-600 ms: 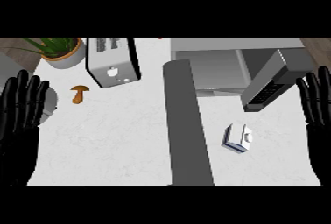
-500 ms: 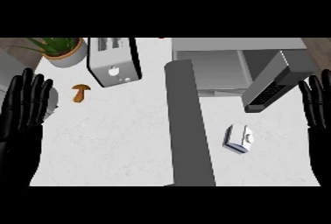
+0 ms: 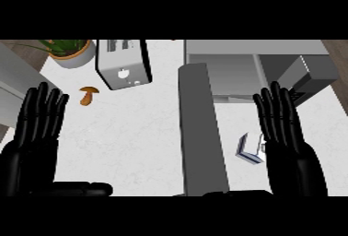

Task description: Pick up the milk, place it into the microwave and close the microwave

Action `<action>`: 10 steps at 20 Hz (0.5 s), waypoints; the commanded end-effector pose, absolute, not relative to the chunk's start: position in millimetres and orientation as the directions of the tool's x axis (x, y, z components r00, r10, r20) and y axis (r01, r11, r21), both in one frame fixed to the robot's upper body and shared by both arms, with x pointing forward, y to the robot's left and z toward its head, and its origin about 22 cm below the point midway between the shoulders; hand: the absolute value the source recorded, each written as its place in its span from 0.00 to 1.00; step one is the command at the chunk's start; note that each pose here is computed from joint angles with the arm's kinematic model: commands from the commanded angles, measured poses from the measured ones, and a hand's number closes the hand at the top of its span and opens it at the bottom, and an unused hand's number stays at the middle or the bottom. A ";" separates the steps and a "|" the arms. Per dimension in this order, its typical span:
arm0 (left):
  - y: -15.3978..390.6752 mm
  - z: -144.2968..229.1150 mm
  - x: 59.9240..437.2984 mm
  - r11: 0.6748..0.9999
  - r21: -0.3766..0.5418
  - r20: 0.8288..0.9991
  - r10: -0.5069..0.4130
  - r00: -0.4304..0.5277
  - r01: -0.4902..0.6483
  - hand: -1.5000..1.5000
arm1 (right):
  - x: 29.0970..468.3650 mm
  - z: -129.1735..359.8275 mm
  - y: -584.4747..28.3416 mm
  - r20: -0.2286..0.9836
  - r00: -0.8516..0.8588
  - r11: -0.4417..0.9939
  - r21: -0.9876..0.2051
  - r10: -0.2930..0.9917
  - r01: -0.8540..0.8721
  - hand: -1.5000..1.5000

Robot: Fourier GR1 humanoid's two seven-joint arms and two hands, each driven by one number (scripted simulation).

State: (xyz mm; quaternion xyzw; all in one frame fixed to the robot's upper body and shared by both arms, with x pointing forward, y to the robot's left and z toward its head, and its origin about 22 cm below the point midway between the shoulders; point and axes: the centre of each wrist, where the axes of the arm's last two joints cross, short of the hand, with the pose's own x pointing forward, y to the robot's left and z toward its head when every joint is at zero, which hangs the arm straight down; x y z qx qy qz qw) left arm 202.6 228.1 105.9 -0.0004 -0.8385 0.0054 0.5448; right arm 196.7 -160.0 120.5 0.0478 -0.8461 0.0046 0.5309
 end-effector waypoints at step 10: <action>239.0 95.0 161.4 0.998 -0.059 0.918 0.049 -0.393 -0.015 0.00 | 185.4 106.6 -131.5 0.907 -0.422 0.998 0.031 -0.009 0.045 0.00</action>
